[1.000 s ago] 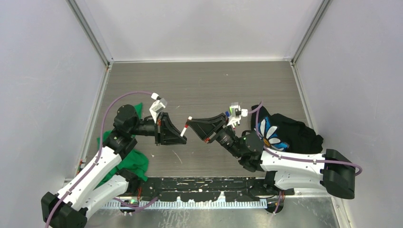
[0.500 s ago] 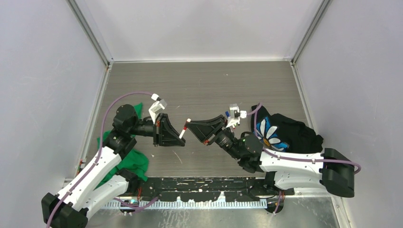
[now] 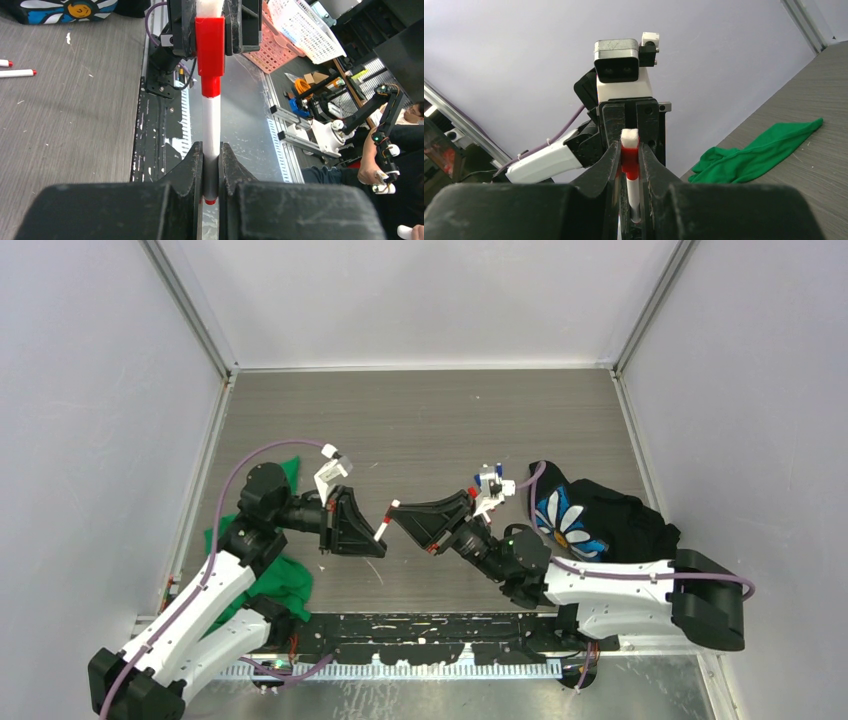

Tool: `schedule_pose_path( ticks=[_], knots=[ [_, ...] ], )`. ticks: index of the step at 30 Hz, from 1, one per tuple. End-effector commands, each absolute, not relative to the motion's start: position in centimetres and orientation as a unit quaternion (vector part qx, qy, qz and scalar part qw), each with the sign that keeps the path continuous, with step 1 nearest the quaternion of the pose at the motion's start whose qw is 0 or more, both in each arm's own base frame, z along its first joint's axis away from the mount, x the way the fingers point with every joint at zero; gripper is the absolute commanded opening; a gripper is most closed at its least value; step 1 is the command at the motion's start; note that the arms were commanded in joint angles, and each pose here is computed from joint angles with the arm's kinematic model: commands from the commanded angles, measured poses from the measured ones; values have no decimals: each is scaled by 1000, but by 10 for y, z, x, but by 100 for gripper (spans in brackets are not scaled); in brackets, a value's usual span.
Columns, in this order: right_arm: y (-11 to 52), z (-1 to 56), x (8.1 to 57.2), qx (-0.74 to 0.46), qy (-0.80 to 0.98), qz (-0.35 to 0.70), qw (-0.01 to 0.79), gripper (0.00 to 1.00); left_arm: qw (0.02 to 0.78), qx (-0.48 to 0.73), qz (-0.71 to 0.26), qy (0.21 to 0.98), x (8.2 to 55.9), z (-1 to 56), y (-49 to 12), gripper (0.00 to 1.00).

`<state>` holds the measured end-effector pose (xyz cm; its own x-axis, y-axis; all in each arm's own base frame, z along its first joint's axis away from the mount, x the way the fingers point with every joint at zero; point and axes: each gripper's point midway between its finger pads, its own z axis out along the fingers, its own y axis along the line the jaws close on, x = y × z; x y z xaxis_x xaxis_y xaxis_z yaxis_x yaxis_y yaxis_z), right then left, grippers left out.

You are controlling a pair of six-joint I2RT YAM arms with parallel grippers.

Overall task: Insert the pens into the pen caps
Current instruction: Insert the pen cap onto the pen.

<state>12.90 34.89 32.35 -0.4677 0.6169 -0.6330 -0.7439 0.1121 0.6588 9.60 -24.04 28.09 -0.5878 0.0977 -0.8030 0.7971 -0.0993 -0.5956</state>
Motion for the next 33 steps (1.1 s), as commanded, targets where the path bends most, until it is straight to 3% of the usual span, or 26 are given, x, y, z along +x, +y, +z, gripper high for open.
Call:
schedule_pose_path(
  ticks=[1,9,15,19,27,33],
  knots=[
    [374,138,13,-281,716,587,251,1,485,325,-584,564,159,349,-240,0],
    [369,97,-7,-263,781,537,180,1,514,303,-541,593,174,341,-231,0],
    [367,95,-13,-267,801,508,169,1,523,289,-519,612,181,336,-226,0],
    [368,138,9,-257,782,515,240,1,508,309,-537,598,173,337,-231,0],
    [361,262,90,-171,708,491,479,1,456,352,-582,574,150,332,-246,0],
    [361,312,113,-168,666,467,557,1,440,391,-540,602,142,315,-248,0]
  ],
)
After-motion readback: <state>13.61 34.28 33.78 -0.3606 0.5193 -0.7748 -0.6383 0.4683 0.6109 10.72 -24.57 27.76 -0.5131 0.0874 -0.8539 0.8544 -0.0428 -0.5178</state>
